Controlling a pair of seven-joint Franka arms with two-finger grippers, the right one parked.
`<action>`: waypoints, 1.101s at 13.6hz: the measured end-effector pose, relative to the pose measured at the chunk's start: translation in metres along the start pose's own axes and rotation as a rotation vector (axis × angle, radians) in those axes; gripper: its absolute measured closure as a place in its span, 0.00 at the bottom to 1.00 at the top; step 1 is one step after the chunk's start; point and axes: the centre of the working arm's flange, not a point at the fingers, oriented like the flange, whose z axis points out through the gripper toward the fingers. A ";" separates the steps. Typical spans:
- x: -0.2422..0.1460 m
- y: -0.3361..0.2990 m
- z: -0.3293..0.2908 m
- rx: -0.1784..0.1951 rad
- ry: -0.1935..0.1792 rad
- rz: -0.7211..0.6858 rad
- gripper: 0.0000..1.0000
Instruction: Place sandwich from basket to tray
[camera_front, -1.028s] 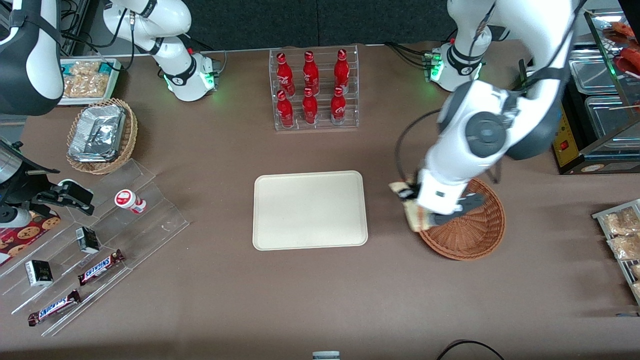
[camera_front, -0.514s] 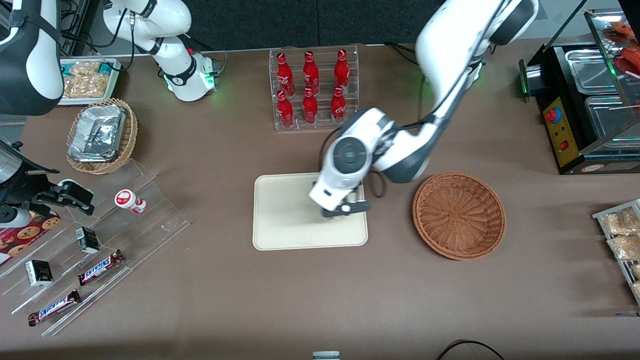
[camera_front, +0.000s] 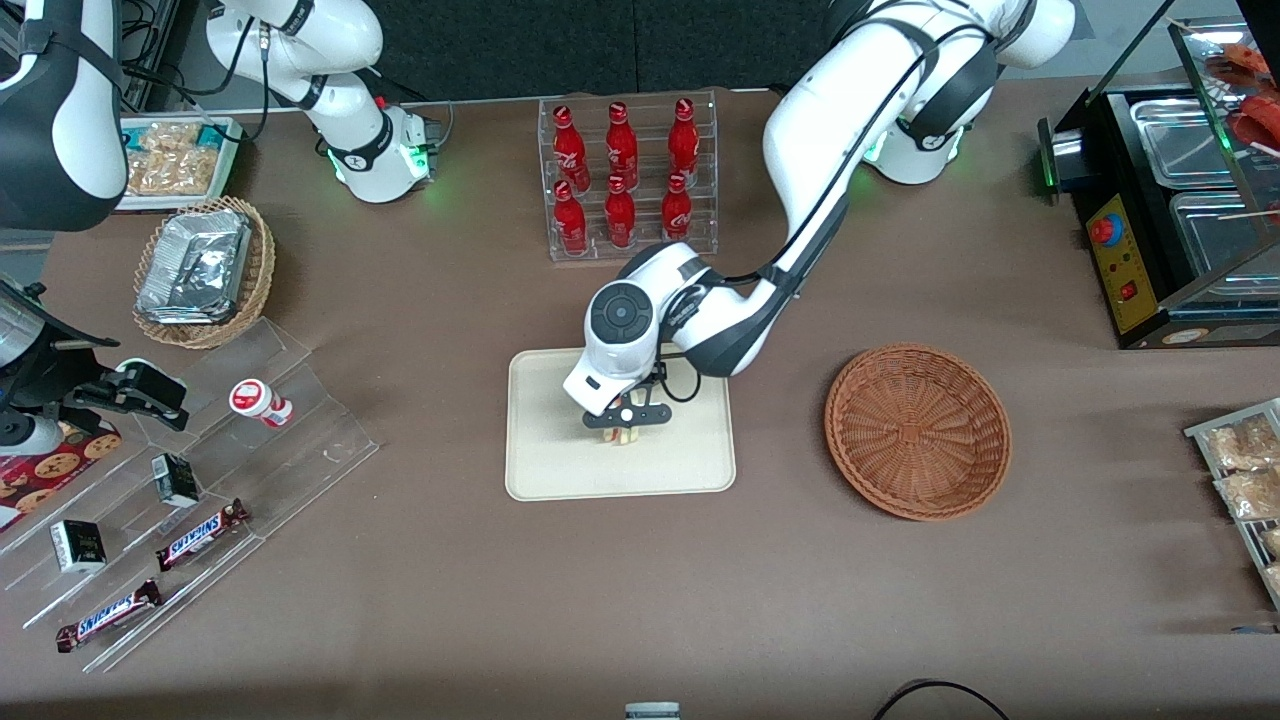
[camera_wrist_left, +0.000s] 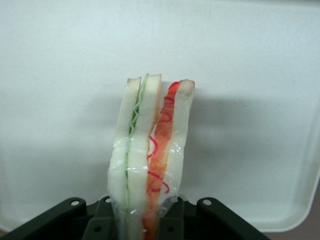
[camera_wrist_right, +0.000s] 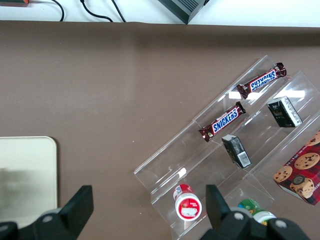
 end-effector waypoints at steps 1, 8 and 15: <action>0.002 -0.001 0.010 -0.002 0.004 -0.002 0.84; 0.003 0.005 0.019 0.015 0.056 -0.026 0.35; 0.065 -0.070 -0.156 0.008 0.080 -0.074 0.00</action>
